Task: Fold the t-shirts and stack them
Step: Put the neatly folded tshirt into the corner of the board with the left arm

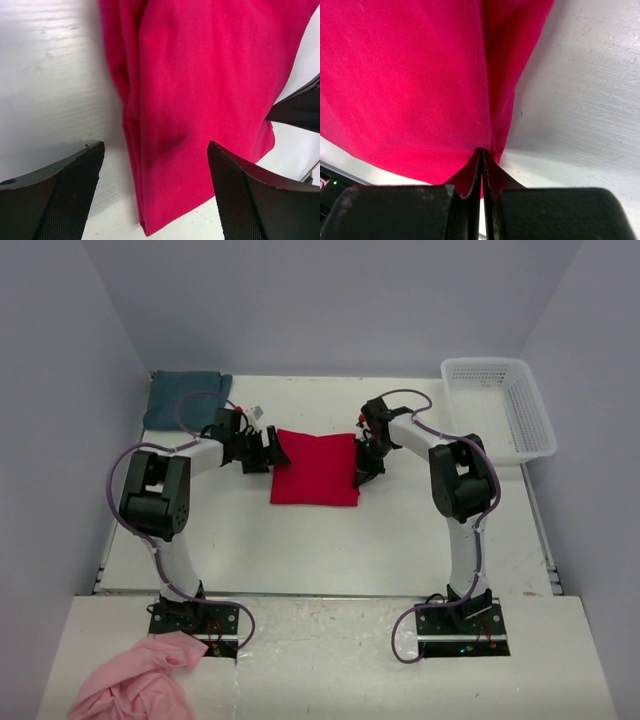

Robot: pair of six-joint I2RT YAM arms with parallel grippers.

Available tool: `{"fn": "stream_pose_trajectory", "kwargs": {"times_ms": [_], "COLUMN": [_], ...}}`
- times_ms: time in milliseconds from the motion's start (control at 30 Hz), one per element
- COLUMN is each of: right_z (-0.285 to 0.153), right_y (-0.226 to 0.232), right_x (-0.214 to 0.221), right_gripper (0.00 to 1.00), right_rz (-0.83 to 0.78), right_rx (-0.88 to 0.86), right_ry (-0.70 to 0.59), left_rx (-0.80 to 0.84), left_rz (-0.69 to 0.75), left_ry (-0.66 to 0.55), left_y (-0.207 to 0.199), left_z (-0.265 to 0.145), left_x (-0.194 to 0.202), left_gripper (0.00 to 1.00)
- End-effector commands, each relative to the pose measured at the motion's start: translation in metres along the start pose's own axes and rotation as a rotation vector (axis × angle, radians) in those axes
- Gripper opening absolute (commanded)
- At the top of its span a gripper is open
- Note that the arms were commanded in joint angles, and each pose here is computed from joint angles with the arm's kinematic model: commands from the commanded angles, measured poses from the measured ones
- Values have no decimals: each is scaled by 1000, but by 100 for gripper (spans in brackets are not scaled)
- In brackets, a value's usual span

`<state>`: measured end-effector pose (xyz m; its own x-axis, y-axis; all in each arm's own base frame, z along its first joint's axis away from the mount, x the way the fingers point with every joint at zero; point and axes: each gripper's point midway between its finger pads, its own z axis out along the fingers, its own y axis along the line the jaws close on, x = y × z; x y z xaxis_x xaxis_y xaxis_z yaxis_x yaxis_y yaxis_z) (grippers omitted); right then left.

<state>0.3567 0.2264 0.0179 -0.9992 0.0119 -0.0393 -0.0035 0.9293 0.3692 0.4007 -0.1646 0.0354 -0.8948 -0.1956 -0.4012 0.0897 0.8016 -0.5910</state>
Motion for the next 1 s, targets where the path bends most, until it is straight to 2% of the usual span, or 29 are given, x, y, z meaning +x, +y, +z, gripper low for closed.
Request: {"fn": "stream_pose_trajectory", "kwargs": {"times_ms": [0, 100, 300, 500, 567, 600, 700, 833, 967], "right_z": [1, -1, -5, -7, -7, -7, -5, -8, -24], "right_y": [4, 5, 11, 12, 15, 15, 15, 15, 22], "right_x": [3, 2, 4, 3, 5, 6, 6, 7, -1], "right_gripper": [0, 0, 0, 0, 0, 0, 0, 0, 0], "right_rz": [-4, -7, -14, -18, -20, -22, -20, -24, -49], "right_rx": [-9, -15, -44, -55, -68, -73, -74, -74, -83], "right_ry": [2, -1, -6, -11, -6, -5, -3, -14, -88], "left_rx": [-105, -104, -87, -71, -90, -96, -117, -167, -223], "left_rz": [-35, -15, -2, -36, -31, -32, -14, 34, 102], "left_ry": [192, 224, 256, 262, 255, 256, 228, 177, 98], "left_y": [25, 17, 3, 3, 6, 7, 5, 3, -6], "left_z": [24, 34, 55, 62, 62, 61, 58, 51, 34], "left_x": [62, 74, 84, 90, 88, 87, 74, 50, 17], "left_gripper": [85, 84, 75, 43, 29, 18, 0, 0, 0]}}
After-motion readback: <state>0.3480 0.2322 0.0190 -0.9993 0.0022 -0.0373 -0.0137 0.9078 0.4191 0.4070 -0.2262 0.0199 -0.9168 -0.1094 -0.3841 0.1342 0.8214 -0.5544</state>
